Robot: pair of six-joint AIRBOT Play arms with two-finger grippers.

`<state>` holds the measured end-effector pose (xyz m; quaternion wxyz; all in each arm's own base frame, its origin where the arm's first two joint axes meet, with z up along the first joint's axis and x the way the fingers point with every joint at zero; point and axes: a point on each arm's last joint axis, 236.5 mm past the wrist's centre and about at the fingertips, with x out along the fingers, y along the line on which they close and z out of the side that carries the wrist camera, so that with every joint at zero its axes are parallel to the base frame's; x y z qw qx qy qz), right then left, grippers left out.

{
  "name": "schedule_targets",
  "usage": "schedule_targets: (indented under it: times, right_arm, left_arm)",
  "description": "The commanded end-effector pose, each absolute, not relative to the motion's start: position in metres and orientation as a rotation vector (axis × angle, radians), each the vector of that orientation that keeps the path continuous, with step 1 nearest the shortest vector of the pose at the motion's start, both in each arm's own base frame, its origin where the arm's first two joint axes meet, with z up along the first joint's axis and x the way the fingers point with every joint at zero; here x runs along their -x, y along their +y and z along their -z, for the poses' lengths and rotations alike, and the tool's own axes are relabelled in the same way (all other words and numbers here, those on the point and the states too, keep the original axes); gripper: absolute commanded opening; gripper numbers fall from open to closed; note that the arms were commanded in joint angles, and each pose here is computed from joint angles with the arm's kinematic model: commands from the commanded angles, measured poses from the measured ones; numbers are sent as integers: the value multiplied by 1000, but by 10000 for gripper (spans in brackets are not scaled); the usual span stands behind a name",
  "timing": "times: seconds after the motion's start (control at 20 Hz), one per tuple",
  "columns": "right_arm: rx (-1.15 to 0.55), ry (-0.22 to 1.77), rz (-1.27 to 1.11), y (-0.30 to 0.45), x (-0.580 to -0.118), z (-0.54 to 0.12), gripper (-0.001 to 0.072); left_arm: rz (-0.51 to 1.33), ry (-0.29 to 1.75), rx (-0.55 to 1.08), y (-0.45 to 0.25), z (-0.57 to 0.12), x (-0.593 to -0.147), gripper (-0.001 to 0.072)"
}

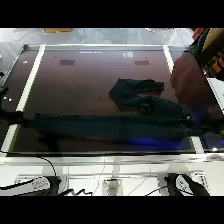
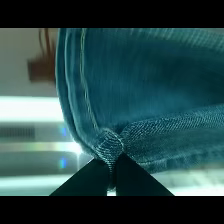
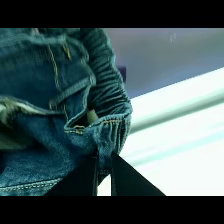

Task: Fold the clothes and pants, and hang the long-sleeved shirts on hangers.

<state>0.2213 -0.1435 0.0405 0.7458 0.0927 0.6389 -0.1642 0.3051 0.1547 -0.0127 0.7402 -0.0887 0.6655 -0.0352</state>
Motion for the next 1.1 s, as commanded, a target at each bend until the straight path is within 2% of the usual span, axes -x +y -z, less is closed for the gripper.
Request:
schedule_targets:
  times: [0.0,0.2,0.35,0.5,0.9,0.95,1.0,1.05]
  right_arm:
    - [-214,1530,329,-125,-175,-6,36]
    - [-199,1606,337,-125,-156,12,36]
    - [-190,1627,342,-126,-151,11,36]
    - [-165,1721,335,-125,-130,9,36]
    - [-192,1747,318,-118,-125,8,37]
    - [-203,1739,307,-115,-127,9,66]
    - [-221,1724,294,-111,-131,10,230]
    - [-231,1707,283,-109,-136,10,434]
  left_arm:
    - [76,1694,178,161,51,-235,38]
    - [-78,1863,43,200,56,-191,38]
    - [-95,1881,45,202,54,-186,38]
    - [-134,1925,-19,216,50,-176,38]
    - [-141,1950,-30,219,48,-171,42]
    - [-136,1947,-23,217,48,-171,120]
    - [-126,1939,-5,213,49,-173,362]
    - [-118,1930,8,210,50,-175,665]
